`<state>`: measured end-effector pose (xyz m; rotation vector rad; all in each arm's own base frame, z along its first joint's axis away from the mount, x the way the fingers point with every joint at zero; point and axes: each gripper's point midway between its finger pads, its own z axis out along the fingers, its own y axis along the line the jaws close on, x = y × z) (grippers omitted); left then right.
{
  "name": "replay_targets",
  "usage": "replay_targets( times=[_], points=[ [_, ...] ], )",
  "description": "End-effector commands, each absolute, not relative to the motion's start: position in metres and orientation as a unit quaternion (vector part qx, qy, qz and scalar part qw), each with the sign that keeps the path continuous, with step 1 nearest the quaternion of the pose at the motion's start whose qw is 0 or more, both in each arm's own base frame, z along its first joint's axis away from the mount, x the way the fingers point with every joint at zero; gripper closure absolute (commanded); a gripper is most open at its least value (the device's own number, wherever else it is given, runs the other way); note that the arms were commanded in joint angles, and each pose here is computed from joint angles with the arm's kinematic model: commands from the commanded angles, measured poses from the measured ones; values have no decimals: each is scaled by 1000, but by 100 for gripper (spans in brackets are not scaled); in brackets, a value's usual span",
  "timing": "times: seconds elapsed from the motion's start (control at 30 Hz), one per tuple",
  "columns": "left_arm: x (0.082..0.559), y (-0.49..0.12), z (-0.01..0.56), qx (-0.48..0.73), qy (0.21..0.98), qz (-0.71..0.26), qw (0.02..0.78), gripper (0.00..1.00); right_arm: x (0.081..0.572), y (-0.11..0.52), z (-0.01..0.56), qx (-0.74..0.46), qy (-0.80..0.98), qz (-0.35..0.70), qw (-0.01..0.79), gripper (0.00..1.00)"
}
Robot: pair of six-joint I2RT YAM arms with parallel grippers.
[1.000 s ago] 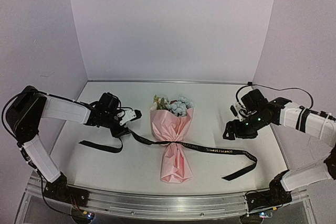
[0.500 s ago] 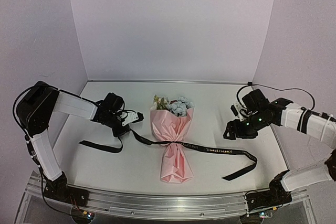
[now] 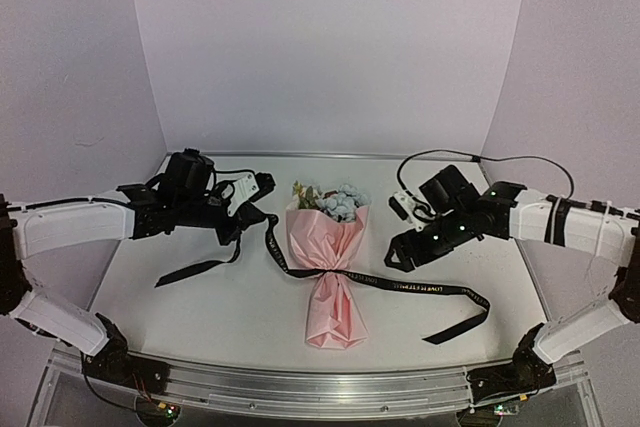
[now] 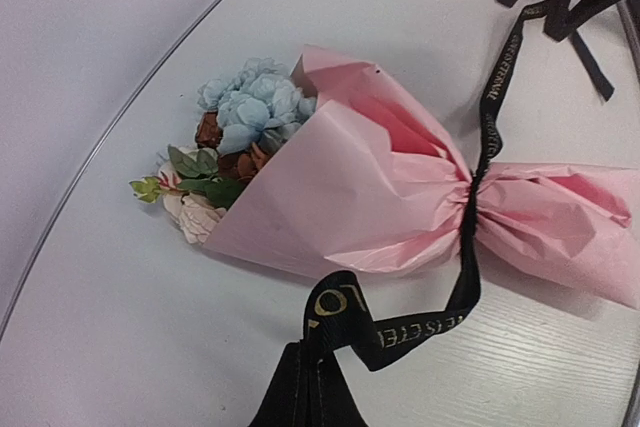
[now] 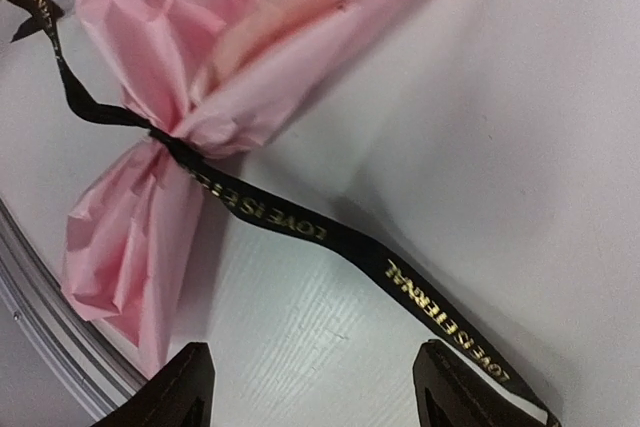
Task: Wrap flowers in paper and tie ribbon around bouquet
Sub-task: Pick up the left side of the half-tied ribbon from the folded bouquet, then place the left side of the half-tied ribbon on the folded bouquet.
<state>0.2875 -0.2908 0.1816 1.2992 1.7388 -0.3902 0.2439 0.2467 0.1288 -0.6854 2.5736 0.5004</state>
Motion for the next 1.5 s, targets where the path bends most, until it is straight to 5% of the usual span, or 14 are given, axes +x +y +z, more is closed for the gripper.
replay_targets(
  times=[0.0,0.4,0.9,1.03,1.33,1.47],
  points=[
    [260,-294,186,505,709,-208,446,100,264,324,161,-330,867,225,298,30],
    [236,-280,230,466,676,-244,516,100,274,479,162,-391,780,329,360,29],
    [234,-274,237,458,674,-240,527,100,272,508,164,-384,766,352,376,34],
    [237,-276,235,458,677,-239,524,100,272,508,166,-378,769,354,375,46],
    [243,-291,220,457,686,-251,508,100,261,489,184,-361,772,363,378,97],
    [242,-310,213,474,679,-263,496,100,254,459,174,-358,783,332,385,100]
  ],
)
